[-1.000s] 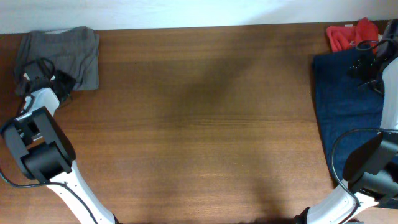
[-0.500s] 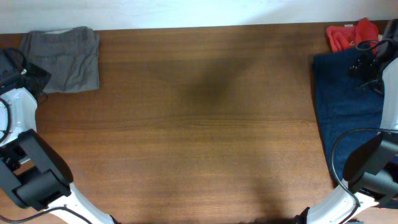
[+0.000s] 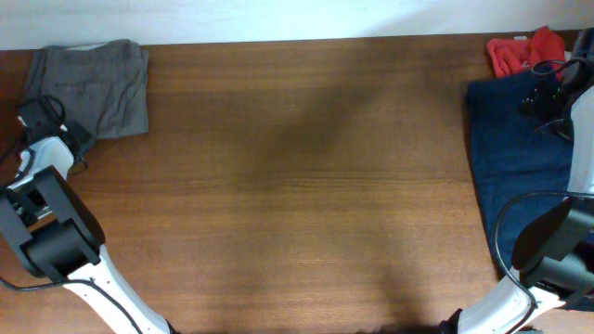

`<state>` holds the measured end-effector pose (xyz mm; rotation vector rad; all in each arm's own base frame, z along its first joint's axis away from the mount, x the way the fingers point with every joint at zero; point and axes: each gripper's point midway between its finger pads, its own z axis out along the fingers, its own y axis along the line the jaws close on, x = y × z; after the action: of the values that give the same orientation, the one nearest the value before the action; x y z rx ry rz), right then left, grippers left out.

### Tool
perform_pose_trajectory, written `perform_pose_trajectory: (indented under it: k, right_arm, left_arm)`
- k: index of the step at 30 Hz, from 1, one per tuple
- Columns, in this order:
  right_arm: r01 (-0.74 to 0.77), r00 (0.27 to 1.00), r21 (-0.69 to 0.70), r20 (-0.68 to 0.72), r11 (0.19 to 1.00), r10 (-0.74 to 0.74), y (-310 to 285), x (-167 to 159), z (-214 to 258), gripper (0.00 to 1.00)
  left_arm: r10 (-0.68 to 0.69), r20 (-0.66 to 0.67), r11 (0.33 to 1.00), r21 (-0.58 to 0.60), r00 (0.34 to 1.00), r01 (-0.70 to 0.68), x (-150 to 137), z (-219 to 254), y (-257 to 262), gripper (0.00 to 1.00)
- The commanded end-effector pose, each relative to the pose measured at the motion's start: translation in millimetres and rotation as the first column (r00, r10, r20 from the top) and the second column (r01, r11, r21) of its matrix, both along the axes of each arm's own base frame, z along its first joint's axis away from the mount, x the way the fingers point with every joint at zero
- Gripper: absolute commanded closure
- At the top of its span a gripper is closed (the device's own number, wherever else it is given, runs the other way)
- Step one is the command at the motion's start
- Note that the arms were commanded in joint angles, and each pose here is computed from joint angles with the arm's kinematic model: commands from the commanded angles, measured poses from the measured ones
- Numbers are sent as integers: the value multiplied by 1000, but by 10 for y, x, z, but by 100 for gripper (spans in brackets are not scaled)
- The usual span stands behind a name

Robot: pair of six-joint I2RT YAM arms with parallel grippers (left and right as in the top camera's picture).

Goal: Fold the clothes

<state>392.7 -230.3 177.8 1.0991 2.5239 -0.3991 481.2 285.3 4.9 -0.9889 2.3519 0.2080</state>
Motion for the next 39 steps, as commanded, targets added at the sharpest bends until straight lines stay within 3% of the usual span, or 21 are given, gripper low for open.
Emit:
perform_pose_trajectory:
  k: [1,4,6,10,14,19,24,28,31,32,33,37,38,39]
  right_arm:
    - [14,1000,-14,18,1000,-14,-35,3,79,2]
    - [14,1000,-14,18,1000,-14,-35,3,79,2]
    - [14,1000,-14,18,1000,-14,-35,3,79,2]
    - [15,1000,-15,18,1000,-14,-36,3,79,2]
    - [14,1000,-14,18,1000,-14,-35,3,79,2]
    - [14,1000,-15,18,1000,-14,-36,3,79,2]
    - [14,1000,-15,18,1000,-14,-36,3,79,2]
    - [14,1000,-14,18,1000,-14,-35,3,79,2]
    - [14,1000,-14,18,1000,-14,-35,3,79,2]
    - [14,1000,-14,18,1000,-14,-35,3,79,2]
    - [14,1000,-14,19,1000,-14,-35,3,79,2]
    - [14,1000,-14,19,1000,-14,-35,3,79,2]
    - [14,1000,-14,18,1000,-14,-35,3,79,2]
    - [14,1000,-15,18,1000,-14,-36,3,79,2]
  left_arm:
    - [-13,45,998,60,999,11,11,464,59,99]
    - [-39,198,989,147,979,9,181,1201,58,99]
    - [-52,254,984,178,966,6,281,1349,70,99]
    - [-53,244,984,176,968,10,385,1014,129,99]
    - [-149,153,965,236,977,110,458,545,162,99]
    - [-162,45,968,199,986,150,314,12,201,99]
    - [-161,2,973,166,987,159,221,-31,151,99]
    - [-177,48,966,202,983,165,274,485,71,99]
    - [-217,176,943,291,960,160,409,1359,-87,98]
    - [-237,211,937,306,948,167,444,1581,-188,88]
    - [-295,241,933,283,925,224,504,1690,-395,78]
    - [-428,218,904,110,877,414,583,1280,-988,78]
    - [-440,185,898,73,879,435,594,1058,-1092,79]
    - [-450,160,892,47,878,449,609,869,-1169,91]
